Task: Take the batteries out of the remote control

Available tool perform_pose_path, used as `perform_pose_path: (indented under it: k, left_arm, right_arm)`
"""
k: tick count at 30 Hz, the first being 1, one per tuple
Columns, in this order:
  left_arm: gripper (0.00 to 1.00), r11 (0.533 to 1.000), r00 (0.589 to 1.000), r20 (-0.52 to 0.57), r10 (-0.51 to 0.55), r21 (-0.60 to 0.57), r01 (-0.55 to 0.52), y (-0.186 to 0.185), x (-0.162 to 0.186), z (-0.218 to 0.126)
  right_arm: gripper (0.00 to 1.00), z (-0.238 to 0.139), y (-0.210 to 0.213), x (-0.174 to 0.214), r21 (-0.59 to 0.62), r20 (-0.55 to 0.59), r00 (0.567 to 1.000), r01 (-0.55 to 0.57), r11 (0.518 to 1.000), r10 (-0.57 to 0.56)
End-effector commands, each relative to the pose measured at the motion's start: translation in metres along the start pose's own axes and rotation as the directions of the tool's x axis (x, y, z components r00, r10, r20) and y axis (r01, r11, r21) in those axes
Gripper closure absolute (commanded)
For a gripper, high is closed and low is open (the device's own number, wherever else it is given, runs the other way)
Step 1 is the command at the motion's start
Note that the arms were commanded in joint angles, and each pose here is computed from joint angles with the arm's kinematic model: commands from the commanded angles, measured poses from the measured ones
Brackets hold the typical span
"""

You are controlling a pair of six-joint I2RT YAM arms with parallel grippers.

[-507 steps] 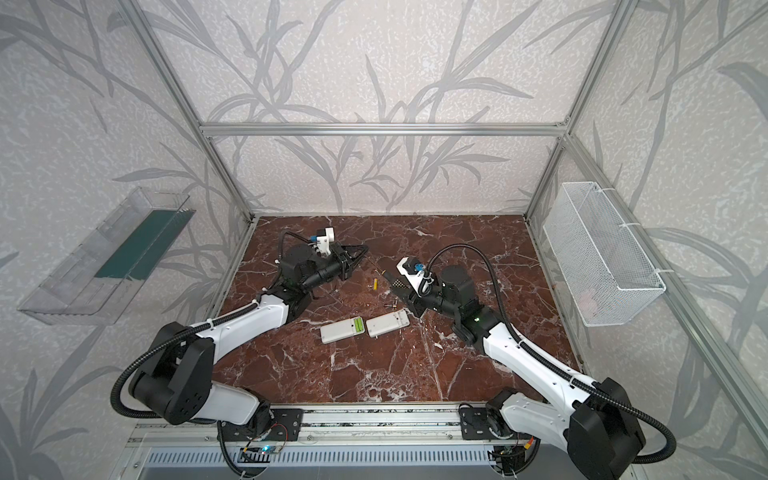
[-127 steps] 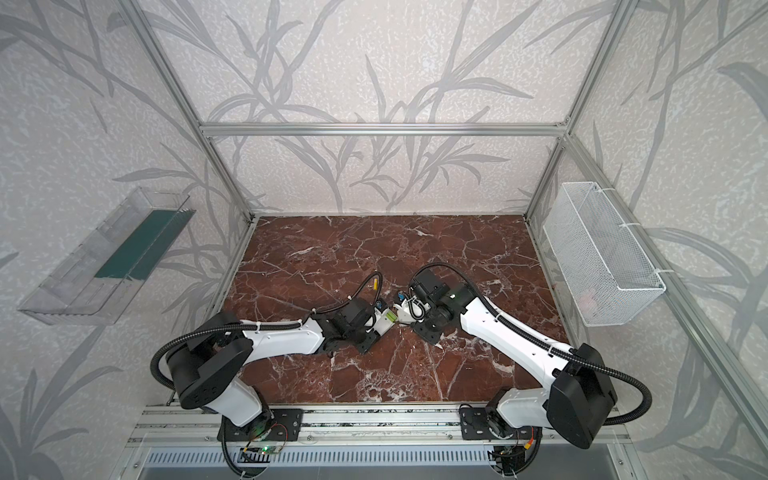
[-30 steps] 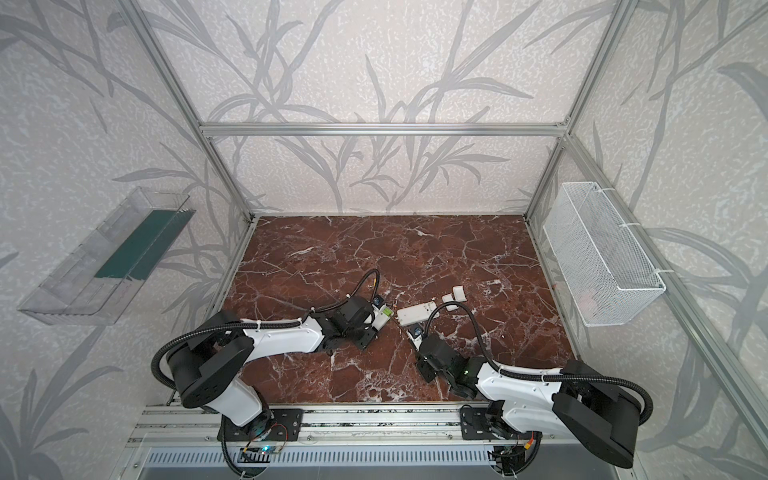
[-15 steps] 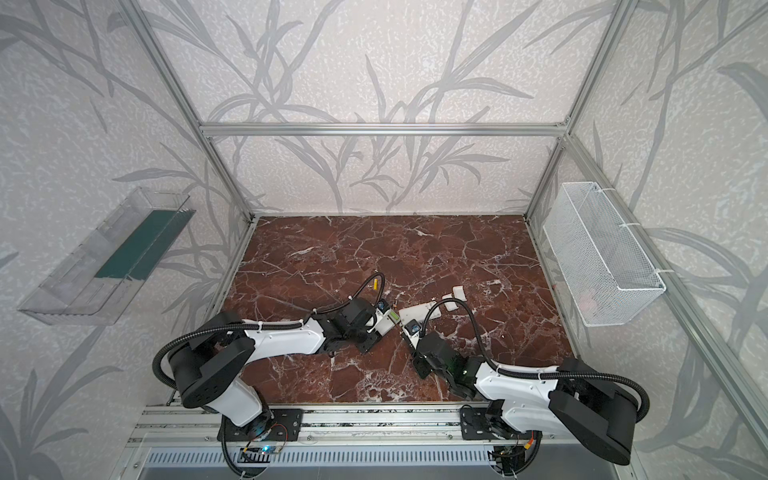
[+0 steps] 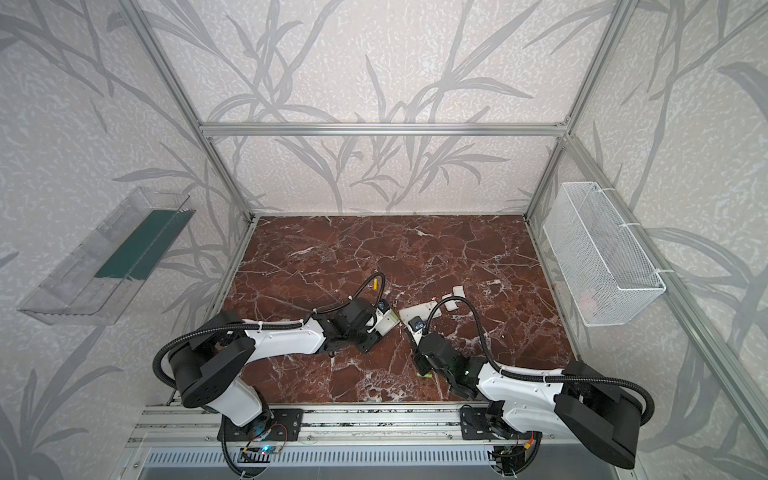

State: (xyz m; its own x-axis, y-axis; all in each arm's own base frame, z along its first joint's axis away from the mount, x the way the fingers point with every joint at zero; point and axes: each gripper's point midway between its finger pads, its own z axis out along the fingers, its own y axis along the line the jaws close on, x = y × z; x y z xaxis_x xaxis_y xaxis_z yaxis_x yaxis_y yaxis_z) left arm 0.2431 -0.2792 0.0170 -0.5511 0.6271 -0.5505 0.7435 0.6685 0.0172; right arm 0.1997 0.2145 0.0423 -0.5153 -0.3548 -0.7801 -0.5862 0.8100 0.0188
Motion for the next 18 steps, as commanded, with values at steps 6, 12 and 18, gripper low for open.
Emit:
perform_pose_path:
  k: [6,12,18]
  left_arm:
    - [1.00,0.997,0.993,-0.111,-0.035,0.064,0.042,-0.016,0.042,0.003]
    - [1.00,0.995,0.996,-0.048,-0.079,0.053,0.081,-0.011,0.032,-0.001]
    - [1.00,0.997,0.997,-0.051,-0.059,0.050,0.062,-0.010,0.031,-0.003]
  right_arm:
    - [1.00,-0.034,0.039,-0.001,-0.240,-0.085,0.985,-0.168,0.956,0.151]
    - [1.00,-0.051,0.014,-0.004,-0.139,-0.046,0.971,-0.241,0.961,0.237]
    - [1.00,-0.049,0.010,-0.008,-0.089,-0.079,0.978,-0.201,0.975,0.195]
